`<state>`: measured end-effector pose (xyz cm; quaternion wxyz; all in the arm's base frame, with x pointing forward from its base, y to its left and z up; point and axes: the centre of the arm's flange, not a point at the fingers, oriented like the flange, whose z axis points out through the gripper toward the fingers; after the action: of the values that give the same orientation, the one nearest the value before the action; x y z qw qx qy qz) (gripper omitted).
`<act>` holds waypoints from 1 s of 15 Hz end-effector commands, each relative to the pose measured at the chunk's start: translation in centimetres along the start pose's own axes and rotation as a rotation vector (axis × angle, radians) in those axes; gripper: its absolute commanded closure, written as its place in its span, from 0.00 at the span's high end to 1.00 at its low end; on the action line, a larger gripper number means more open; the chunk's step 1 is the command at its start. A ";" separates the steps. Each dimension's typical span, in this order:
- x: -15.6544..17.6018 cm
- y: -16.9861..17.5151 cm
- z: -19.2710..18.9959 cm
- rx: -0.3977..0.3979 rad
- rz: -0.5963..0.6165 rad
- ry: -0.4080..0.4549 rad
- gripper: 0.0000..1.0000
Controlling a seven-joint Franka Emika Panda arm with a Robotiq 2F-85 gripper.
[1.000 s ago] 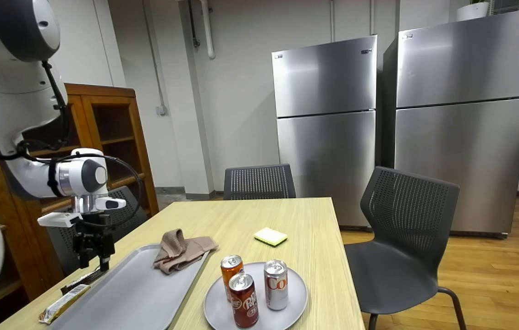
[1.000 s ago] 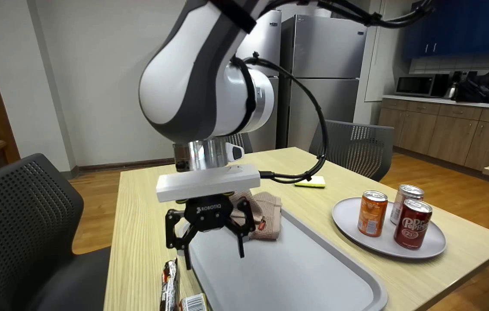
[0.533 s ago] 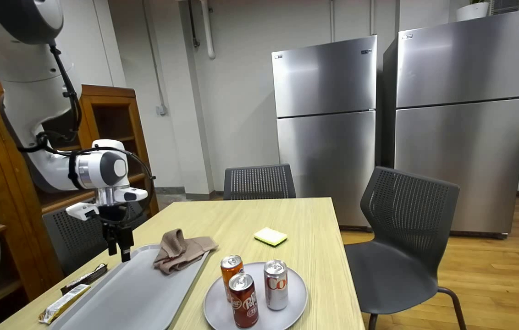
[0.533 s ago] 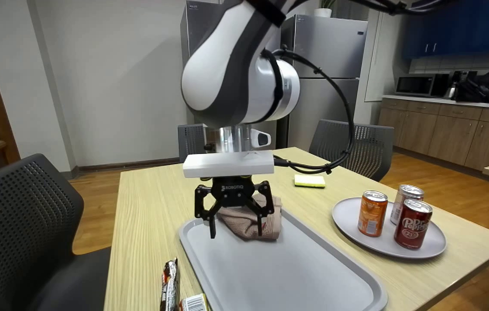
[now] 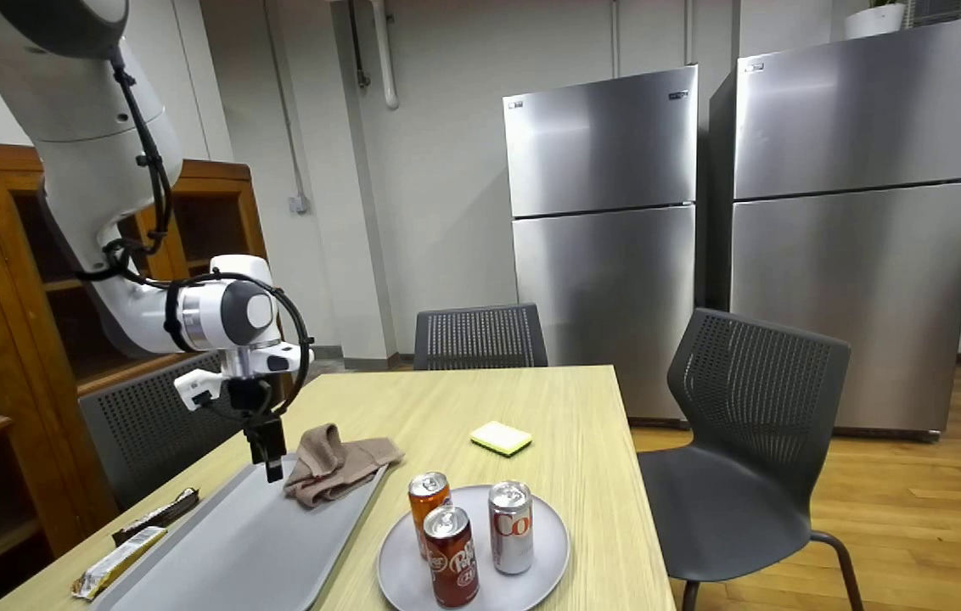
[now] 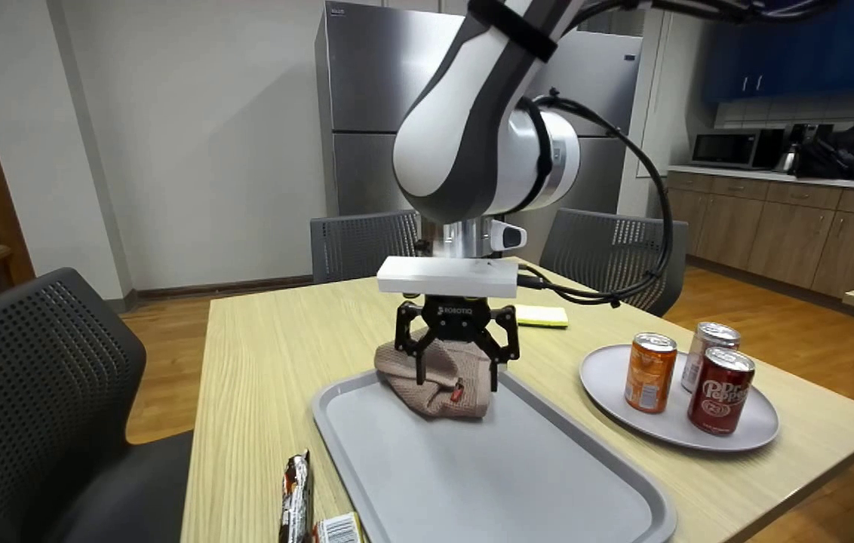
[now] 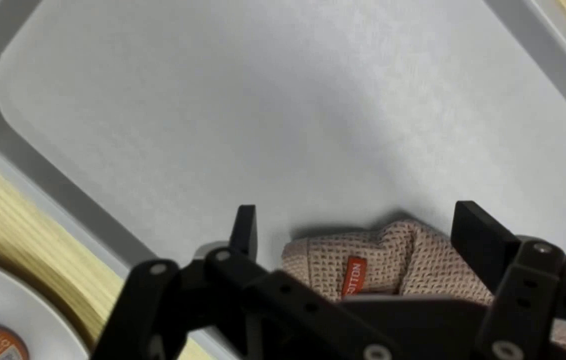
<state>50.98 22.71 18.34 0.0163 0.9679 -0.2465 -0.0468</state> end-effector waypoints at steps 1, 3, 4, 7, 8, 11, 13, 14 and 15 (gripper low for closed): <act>0.4 0.4 0.0 0.005 0.010 0.004 1.00; 1.0 0.9 0.1 0.009 0.022 0.008 1.00; 1.0 0.9 0.1 0.010 0.022 0.008 1.00; 1.0 0.9 0.1 0.011 0.022 0.009 1.00; 1.0 0.9 0.1 0.011 0.022 0.009 1.00; 1.0 0.9 0.1 0.011 0.022 0.010 1.00; 1.0 0.9 0.1 0.011 0.022 0.010 1.00; 1.0 0.9 0.1 0.011 0.022 0.010 1.00; 1.0 0.9 0.1 0.011 0.022 0.010 1.00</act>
<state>51.38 21.43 18.16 0.0125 0.9654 -0.2573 -0.0405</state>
